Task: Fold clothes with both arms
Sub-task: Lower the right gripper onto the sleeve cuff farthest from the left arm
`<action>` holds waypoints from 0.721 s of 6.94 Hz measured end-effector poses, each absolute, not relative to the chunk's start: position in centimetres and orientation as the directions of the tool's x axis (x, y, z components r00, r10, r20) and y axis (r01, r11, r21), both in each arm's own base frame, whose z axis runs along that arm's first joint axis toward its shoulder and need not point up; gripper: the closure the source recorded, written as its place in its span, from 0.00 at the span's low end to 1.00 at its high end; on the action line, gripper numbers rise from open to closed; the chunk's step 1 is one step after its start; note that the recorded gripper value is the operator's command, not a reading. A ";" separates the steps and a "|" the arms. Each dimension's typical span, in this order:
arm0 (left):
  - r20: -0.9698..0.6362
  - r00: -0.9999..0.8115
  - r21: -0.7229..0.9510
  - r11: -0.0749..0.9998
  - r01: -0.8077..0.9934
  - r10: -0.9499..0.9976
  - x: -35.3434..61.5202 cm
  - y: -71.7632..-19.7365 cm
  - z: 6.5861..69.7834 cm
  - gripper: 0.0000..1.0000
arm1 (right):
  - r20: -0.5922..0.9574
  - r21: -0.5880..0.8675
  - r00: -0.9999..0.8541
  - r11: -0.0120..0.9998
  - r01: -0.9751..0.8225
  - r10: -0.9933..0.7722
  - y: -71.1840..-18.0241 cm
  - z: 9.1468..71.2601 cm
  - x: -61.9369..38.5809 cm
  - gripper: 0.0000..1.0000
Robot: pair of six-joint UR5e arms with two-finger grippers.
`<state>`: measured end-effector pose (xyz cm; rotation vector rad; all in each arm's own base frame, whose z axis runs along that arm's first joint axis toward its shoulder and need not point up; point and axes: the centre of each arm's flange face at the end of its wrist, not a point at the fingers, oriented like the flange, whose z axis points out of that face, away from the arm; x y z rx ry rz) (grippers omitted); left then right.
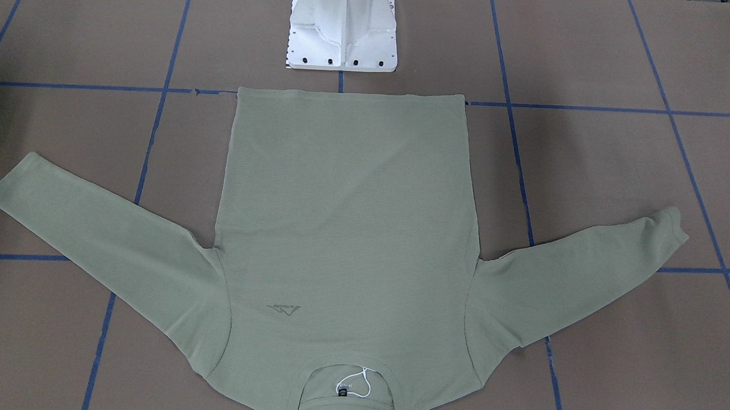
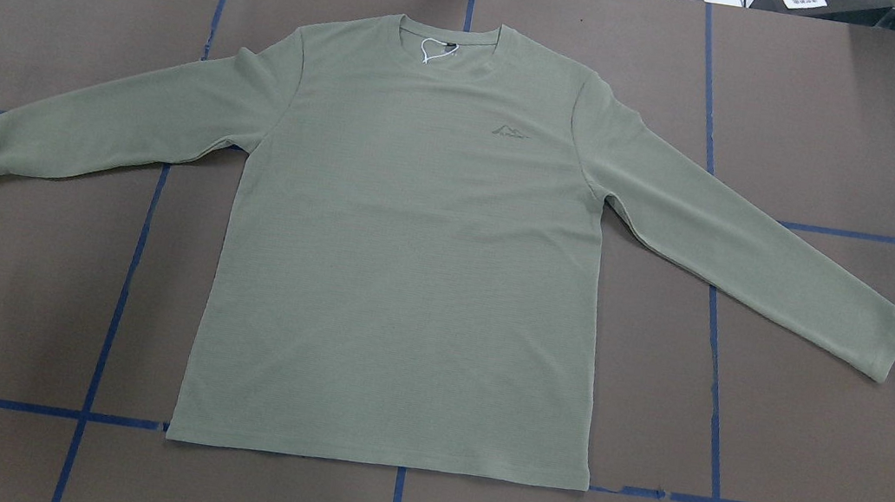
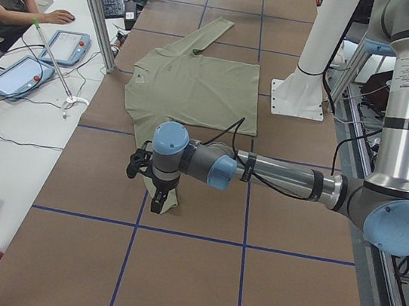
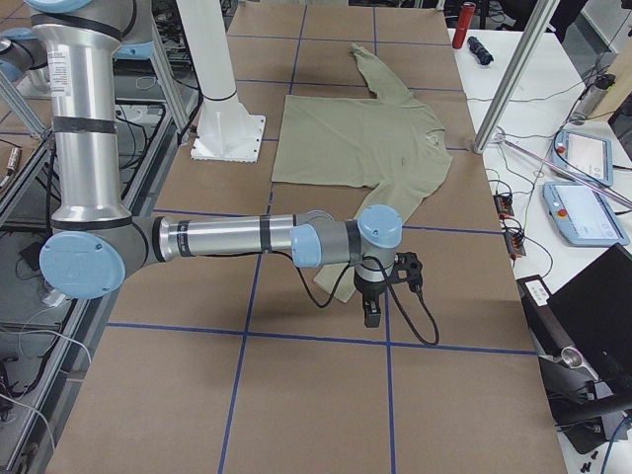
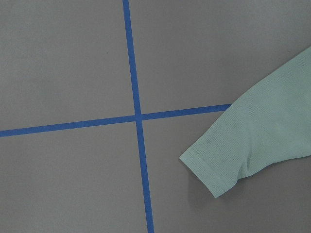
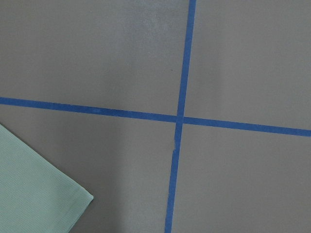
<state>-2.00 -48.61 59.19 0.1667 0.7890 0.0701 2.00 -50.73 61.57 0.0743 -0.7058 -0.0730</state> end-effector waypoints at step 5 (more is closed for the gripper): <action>-0.710 0.687 0.214 0.977 0.001 0.155 -2.0 -48.0 57.2 0.00 | 0.664 0.077 0.744 0.996 0.041 -0.082 -50.5 62.0 1.7 0.00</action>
